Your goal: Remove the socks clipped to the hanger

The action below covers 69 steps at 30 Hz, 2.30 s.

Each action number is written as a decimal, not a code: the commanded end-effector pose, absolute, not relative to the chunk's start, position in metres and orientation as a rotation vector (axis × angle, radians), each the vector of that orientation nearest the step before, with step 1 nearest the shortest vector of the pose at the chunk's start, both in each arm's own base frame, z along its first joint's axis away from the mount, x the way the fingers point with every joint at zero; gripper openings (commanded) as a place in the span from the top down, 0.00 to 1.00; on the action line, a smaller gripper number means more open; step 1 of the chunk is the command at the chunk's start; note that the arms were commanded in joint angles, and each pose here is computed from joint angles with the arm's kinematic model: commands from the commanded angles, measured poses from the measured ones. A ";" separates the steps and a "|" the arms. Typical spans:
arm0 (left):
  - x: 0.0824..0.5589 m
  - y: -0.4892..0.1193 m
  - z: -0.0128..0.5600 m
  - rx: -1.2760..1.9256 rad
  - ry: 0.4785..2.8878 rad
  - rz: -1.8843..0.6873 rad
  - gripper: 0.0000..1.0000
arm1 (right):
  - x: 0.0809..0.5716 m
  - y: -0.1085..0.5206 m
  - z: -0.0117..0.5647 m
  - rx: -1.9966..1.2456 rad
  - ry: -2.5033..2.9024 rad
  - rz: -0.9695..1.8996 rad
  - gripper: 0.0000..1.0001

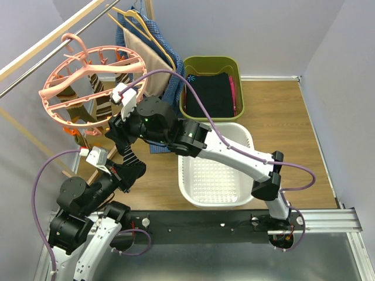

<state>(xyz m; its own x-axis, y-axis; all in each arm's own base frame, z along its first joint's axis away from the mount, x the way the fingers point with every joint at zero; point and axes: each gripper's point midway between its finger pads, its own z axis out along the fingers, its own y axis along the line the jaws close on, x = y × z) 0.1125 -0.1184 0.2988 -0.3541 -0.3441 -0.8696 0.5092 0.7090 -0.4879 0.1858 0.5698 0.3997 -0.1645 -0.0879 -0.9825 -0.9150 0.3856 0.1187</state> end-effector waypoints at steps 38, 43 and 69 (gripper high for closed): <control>0.088 -0.145 0.284 0.353 1.731 -1.037 1.00 | 0.192 0.566 0.375 -0.881 1.635 0.894 0.30; 0.083 -0.145 0.284 0.393 1.720 -1.032 1.00 | 0.192 0.545 0.361 -0.876 1.694 0.840 0.23; 0.144 -0.169 0.331 0.510 1.644 -0.993 1.00 | 0.196 0.273 0.283 -0.450 1.979 0.317 0.11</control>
